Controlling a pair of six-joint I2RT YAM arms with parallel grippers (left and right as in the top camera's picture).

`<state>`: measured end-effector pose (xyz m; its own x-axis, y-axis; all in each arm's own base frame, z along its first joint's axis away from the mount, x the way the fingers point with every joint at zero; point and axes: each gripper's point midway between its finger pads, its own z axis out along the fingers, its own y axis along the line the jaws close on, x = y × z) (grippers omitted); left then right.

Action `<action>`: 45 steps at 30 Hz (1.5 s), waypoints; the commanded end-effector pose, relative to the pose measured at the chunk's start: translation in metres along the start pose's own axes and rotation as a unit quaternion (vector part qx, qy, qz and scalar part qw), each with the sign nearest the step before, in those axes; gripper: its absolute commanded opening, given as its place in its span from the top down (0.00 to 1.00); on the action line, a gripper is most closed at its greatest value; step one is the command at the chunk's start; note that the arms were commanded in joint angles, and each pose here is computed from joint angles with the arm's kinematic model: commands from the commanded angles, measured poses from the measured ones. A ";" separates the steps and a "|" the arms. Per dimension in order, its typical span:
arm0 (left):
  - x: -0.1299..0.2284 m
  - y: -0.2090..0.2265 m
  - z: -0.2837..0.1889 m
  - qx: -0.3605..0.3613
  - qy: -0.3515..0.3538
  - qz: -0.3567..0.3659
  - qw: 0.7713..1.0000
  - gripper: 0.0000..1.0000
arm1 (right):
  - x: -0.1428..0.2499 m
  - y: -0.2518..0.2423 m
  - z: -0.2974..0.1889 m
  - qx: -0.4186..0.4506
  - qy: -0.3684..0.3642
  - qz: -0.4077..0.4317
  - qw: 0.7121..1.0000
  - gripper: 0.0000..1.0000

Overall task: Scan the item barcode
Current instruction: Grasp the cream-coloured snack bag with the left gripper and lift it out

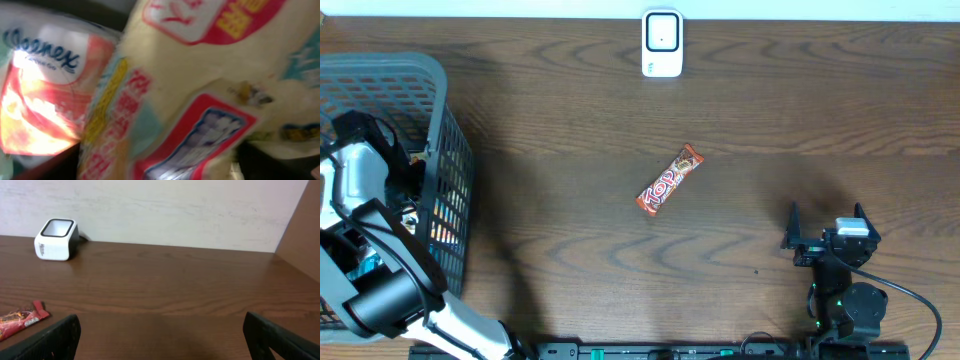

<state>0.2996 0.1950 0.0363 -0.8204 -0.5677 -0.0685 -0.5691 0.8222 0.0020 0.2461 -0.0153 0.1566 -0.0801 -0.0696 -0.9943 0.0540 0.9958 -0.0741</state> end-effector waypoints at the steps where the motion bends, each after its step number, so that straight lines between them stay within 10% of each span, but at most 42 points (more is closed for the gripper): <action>1: 0.023 -0.006 0.036 0.019 0.070 0.003 0.997 0.92 | 0.000 0.002 0.000 -0.003 0.000 -0.006 1.000 0.01; 15: -0.018 -0.007 -0.093 0.033 -0.138 -0.052 0.989 0.92 | 0.000 0.002 0.000 -0.003 0.000 -0.006 1.000 0.01; 25: -0.005 0.010 -0.256 0.032 -0.392 -0.107 0.913 0.93 | 0.000 0.002 0.000 -0.003 0.000 -0.006 1.000 0.01; 35: 0.032 0.010 -0.333 0.145 -0.486 -0.267 0.820 0.93 | 0.000 0.002 0.000 -0.003 0.000 -0.006 1.000 0.01; 45: 0.059 0.004 -0.384 0.196 -0.553 -0.253 0.769 0.93 | 0.000 0.002 0.000 -0.003 0.000 -0.006 1.000 0.01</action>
<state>0.2325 0.1587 0.3921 0.1154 -0.6242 -0.7727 -0.6236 0.5599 -0.5455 0.2460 -0.0153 0.1565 -0.0807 -0.0723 -0.9941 0.0538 0.9956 -0.0767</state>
